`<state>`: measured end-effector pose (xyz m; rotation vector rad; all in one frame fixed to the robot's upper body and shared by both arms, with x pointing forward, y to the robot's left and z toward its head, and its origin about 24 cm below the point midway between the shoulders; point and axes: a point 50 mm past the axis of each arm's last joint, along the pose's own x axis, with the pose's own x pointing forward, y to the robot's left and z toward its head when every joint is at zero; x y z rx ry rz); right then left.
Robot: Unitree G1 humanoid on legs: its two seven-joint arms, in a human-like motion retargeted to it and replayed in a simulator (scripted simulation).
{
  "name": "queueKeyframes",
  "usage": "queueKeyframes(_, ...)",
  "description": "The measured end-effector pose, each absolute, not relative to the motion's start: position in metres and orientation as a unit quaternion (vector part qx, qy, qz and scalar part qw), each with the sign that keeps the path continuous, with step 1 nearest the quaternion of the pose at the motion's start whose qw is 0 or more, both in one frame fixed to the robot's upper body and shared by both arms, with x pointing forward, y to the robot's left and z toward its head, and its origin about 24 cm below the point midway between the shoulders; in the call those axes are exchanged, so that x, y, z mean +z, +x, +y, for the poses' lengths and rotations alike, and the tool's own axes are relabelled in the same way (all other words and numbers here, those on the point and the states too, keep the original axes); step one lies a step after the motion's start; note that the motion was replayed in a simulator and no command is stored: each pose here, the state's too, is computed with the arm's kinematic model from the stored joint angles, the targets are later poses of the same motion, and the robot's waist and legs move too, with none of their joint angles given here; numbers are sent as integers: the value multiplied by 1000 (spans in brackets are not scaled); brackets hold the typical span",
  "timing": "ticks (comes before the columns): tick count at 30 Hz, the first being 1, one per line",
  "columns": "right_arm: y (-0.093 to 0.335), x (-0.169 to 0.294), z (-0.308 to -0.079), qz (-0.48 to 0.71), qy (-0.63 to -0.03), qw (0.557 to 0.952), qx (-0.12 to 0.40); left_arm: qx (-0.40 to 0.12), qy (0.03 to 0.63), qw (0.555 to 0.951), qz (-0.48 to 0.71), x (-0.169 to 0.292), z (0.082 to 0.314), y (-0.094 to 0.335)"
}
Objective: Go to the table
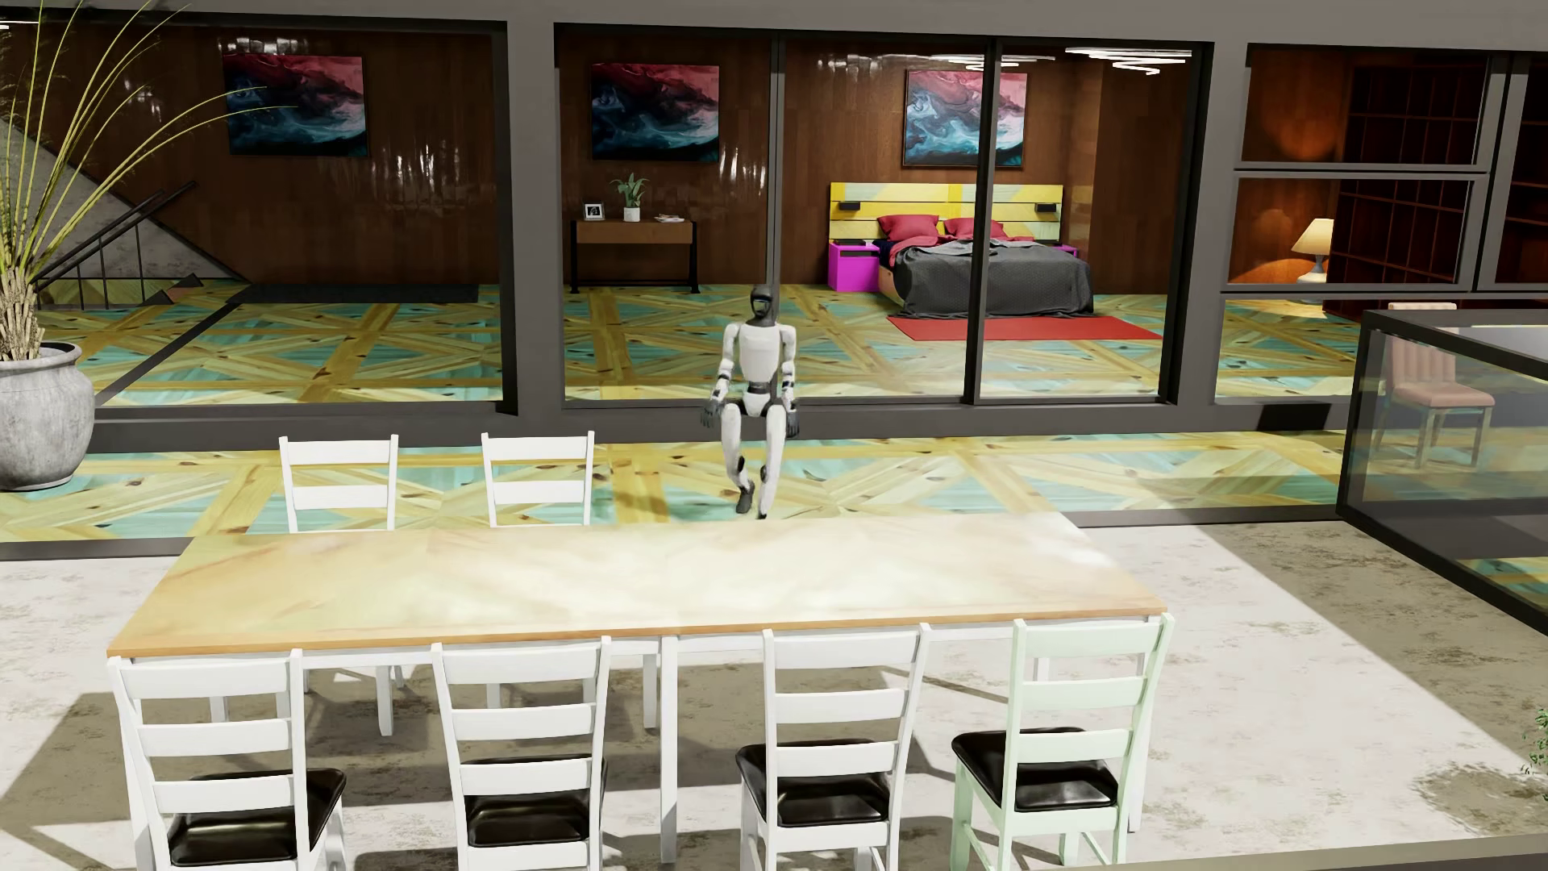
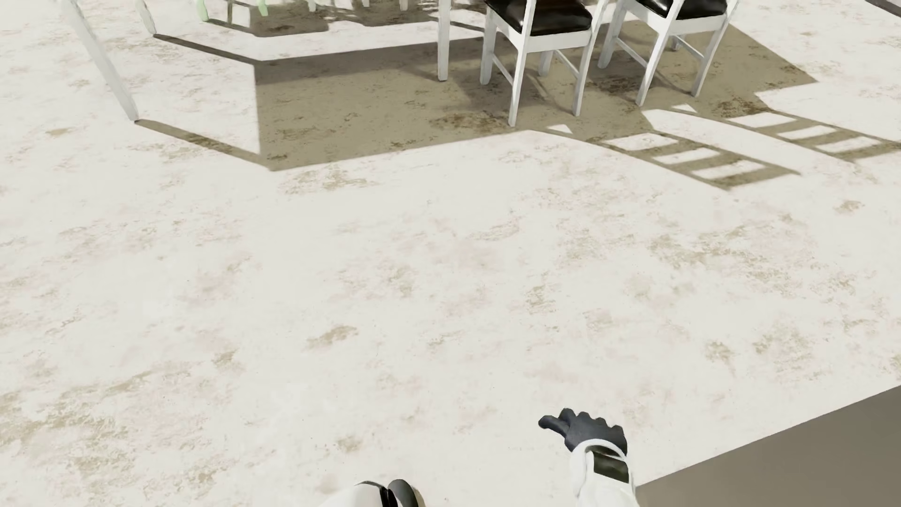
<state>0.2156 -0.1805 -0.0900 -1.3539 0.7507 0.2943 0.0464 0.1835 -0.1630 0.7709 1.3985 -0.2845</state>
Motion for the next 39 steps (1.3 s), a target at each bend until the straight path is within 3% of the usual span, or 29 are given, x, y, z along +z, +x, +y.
queueKeyframes(2,141,-140,-193,521,-567,606,199,-120,311,699,633,-166,172,27)
queueKeyframes(4,74,-164,-187,566,-581,448,375,-118,294,703,636,-166,169,30)
queueKeyframes(5,47,-169,-179,530,-588,409,453,-131,314,703,624,-166,172,39)
queueKeyframes(6,21,-171,-172,518,-566,425,480,-148,342,704,605,-165,174,52)
queueKeyframes(7,-4,-170,-169,555,-510,476,452,-163,369,707,580,-163,173,69)
queueKeyframes(8,-29,-167,-167,616,-435,525,394,-173,393,715,551,-159,172,88)
queueKeyframes(10,-61,-162,-162,697,-328,559,308,-173,423,742,491,-148,170,127)
queueKeyframes(11,-62,-161,-161,695,-338,553,311,-164,430,759,460,-140,168,146)
queueKeyframes(13,-44,-163,-167,641,-426,515,376,-137,433,796,401,-123,166,176)
queueKeyframes(15,-12,-163,-184,595,-502,491,392,-108,422,823,365,-112,167,188)
queueKeyframes(16,8,-160,-193,585,-524,503,362,-93,413,831,362,-111,170,187)
queueKeyframes(18,49,-150,-209,572,-531,579,236,-89,405,827,379,-115,175,176)
queueKeyframes(20,77,-137,-216,553,-482,675,79,-115,413,797,426,-127,177,157)
queueKeyframes(22,98,-132,-216,543,-408,734,-17,-151,428,751,478,-139,181,135)
queueKeyframes(23,106,-133,-215,549,-388,740,-24,-166,434,734,495,-142,183,127)
queueKeyframes(25,131,-134,-210,553,-420,720,27,-170,423,732,506,-144,185,115)
queueKeyframes(28,188,-119,-183,434,-590,659,174,-92,365,769,516,-140,200,99)
queueKeyframes(30,225,-98,-159,309,-676,630,224,-26,328,782,529,-139,211,87)
queueKeyframes(33,251,-72,-130,219,-668,679,213,24,297,761,576,-146,214,60)
queueKeyframes(36,245,-69,-128,221,-614,734,186,-63,309,714,626,-158,201,43)
queueKeyframes(38,222,-88,-135,275,-594,732,190,-131,327,696,626,-161,190,38)
queueKeyframes(39,207,-101,-140,317,-593,712,205,-131,318,702,623,-161,185,34)
